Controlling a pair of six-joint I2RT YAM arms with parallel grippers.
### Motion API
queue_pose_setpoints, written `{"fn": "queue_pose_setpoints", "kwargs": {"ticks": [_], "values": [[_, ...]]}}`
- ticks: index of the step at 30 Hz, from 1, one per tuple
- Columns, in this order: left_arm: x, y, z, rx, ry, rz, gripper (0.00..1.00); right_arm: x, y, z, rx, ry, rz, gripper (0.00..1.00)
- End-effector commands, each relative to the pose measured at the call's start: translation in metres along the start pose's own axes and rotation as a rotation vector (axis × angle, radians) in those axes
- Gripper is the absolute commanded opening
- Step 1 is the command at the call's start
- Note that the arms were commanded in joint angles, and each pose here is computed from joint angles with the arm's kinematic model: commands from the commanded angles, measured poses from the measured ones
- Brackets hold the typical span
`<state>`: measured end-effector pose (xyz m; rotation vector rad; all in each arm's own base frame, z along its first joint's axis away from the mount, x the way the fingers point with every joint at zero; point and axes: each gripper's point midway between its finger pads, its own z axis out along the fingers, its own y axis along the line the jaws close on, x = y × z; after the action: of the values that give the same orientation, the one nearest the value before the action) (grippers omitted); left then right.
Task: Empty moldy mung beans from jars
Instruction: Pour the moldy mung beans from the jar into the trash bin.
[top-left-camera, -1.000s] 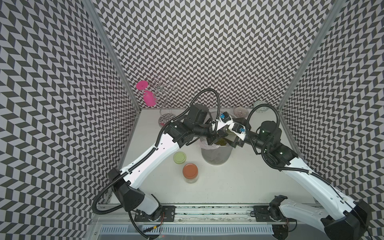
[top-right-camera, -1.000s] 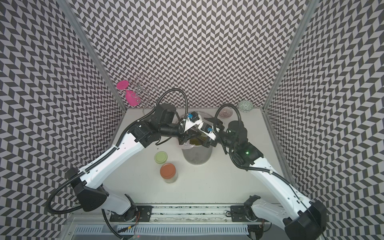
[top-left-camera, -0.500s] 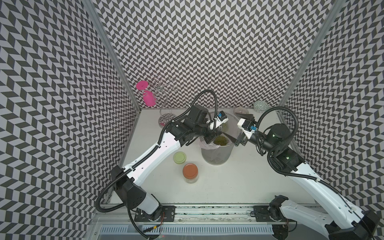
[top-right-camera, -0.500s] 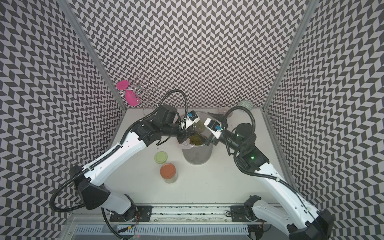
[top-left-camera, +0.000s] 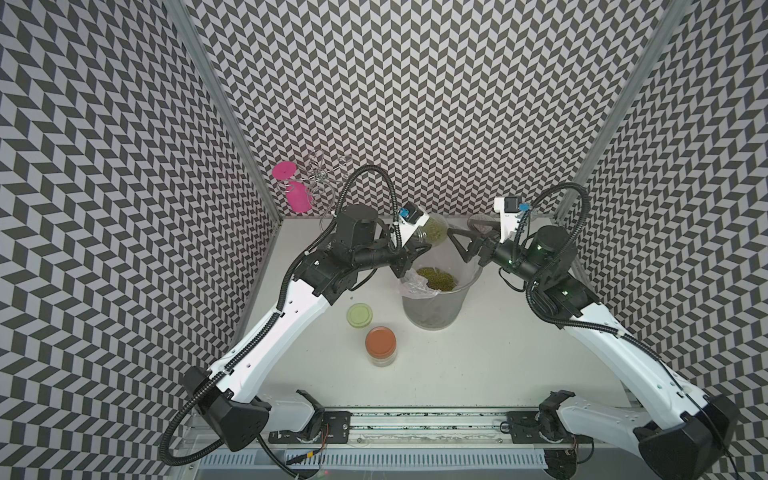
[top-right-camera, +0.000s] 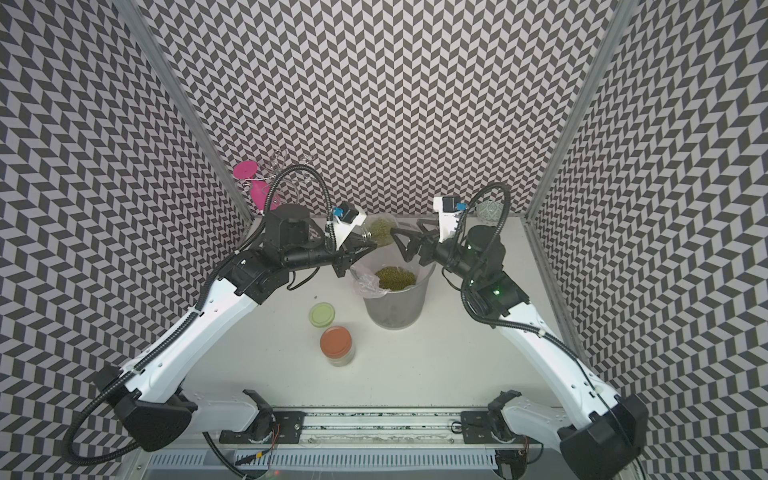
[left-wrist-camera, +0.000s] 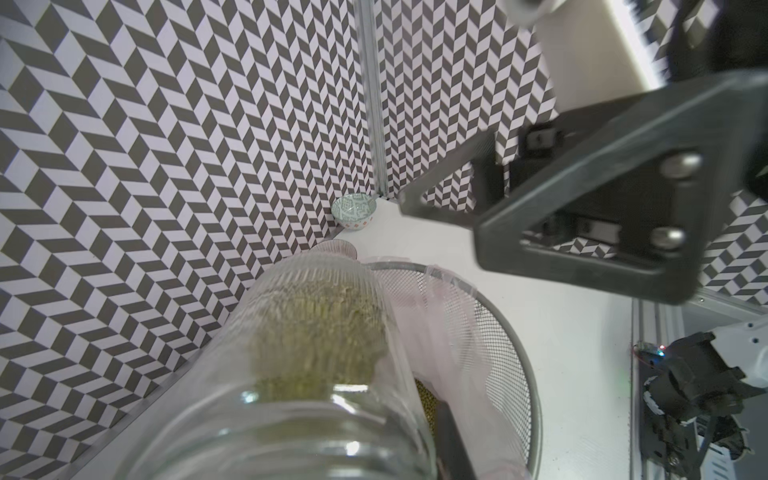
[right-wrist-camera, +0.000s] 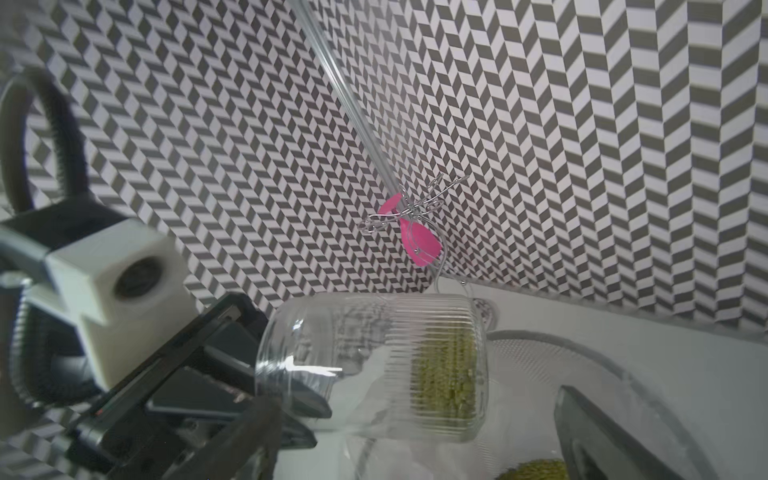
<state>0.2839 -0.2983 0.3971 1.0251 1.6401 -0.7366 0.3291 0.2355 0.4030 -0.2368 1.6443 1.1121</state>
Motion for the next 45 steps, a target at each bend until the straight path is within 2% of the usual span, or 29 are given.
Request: {"fn": "queue_pose_setpoints", "kwargs": {"ticks": [1,8,16,25,31,45], "values": [[-0.062,-0.019,-0.028,0.056,-0.210,0.081,0.00,-0.008,0.018,0.003,-0.135,-0.010,0.290,0.99],[-0.073,-0.029,-0.034,0.106,-0.273,0.067,0.00,-0.008,0.022,0.006,-0.218,-0.024,0.509,0.99],[-0.083,-0.036,-0.042,0.136,-0.324,0.061,0.00,-0.005,0.022,0.010,-0.305,-0.029,0.663,0.99],[-0.078,-0.042,-0.036,0.198,-0.350,0.018,0.00,-0.020,0.042,0.013,-0.422,-0.023,0.699,0.99],[-0.074,-0.044,-0.029,0.232,-0.358,-0.011,0.00,-0.024,0.048,0.013,-0.434,-0.038,0.716,1.00],[-0.050,-0.045,-0.006,0.264,-0.320,-0.067,0.00,-0.027,0.045,0.011,-0.407,-0.076,0.699,0.72]]}}
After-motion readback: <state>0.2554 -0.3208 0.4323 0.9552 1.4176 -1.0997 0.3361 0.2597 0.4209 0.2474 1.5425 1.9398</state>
